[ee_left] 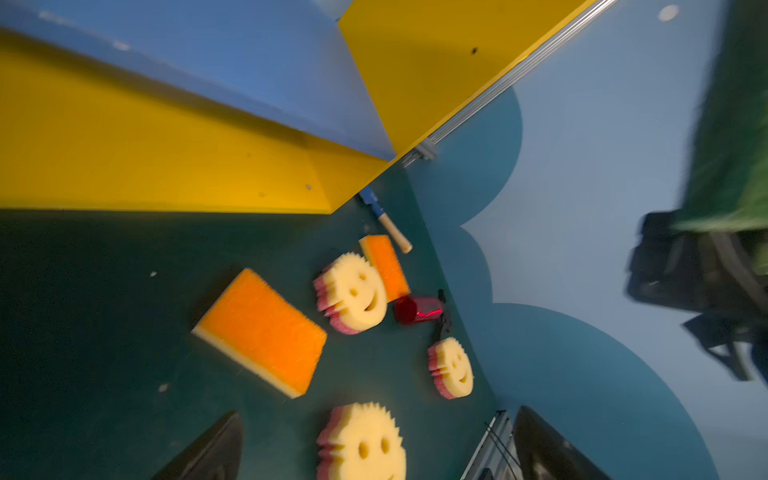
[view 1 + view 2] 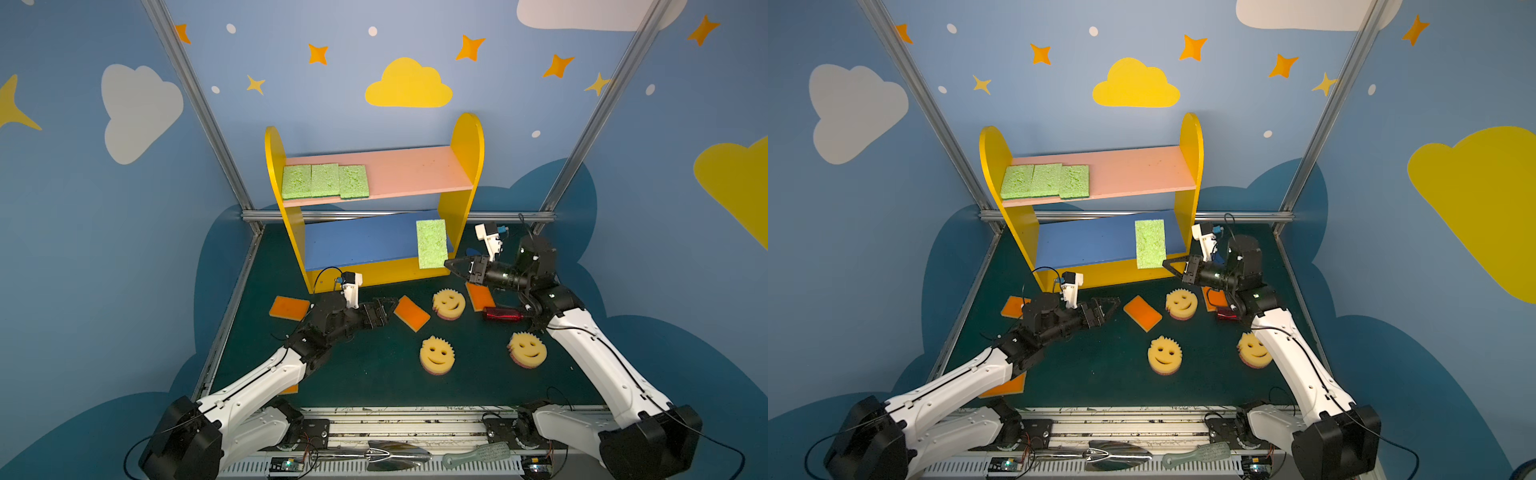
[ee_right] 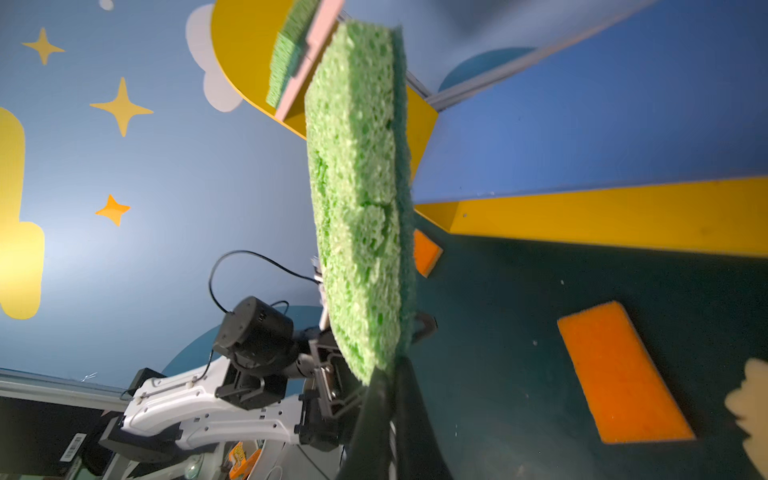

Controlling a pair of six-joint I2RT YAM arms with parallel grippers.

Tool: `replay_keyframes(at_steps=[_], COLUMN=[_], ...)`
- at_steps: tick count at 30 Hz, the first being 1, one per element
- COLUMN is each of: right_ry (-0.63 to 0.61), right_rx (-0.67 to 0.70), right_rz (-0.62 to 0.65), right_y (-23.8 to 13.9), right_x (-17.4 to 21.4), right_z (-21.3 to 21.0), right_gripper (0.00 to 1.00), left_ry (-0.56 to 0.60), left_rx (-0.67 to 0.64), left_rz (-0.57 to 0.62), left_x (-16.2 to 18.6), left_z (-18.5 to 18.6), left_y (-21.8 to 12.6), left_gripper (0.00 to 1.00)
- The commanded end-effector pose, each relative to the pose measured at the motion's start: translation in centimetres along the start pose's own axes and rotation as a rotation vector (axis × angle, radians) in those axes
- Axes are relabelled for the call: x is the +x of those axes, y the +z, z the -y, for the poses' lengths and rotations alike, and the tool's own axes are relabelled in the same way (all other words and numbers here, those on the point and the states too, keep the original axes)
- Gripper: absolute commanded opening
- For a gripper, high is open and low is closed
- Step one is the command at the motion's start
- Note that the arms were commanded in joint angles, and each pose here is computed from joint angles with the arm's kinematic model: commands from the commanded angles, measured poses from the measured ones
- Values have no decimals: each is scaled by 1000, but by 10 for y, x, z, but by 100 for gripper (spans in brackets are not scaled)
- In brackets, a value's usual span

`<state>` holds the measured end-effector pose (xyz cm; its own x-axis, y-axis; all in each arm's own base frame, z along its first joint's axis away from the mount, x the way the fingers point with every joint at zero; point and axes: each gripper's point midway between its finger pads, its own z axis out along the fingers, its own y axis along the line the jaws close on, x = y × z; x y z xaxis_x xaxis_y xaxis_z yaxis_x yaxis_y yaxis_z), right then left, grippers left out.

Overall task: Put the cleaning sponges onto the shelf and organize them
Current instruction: 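Carry the green sponge with the right gripper onto the pink shelf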

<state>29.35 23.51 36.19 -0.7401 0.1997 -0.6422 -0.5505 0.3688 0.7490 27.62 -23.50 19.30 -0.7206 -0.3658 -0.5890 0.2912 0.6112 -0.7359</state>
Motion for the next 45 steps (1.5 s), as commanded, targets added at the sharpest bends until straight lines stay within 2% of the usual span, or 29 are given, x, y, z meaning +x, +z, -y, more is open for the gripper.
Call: replay_keyframes(at_steps=[1, 9, 13, 22, 35, 45], right_ry=[-30, -102, -125, -152, -137, -118], right_rx=[-15, -23, -24, -52, -99, -133], right_rz=[2, 7, 10, -18, -54, -62], right_y=[7, 34, 50, 97, 145, 158], right_x=[-22, -69, -93, -133, -139, -138], right_z=[-18, -46, -50, -52, -41, -37], right_gripper=[0, 0, 0, 0, 0, 0], left_ry=[26, 30, 37, 81, 77, 68], left_rx=[-79, -124, -142, -187, -233, -245], left_rz=[-5, 7, -7, 43, 34, 25], left_x=[5, 9, 15, 12, 17, 18], left_z=[-17, -32, -42, -53, -68, -73], left_y=[-5, -2, 3, -6, 0, 4], left_gripper=[99, 100, 100, 99, 99, 99])
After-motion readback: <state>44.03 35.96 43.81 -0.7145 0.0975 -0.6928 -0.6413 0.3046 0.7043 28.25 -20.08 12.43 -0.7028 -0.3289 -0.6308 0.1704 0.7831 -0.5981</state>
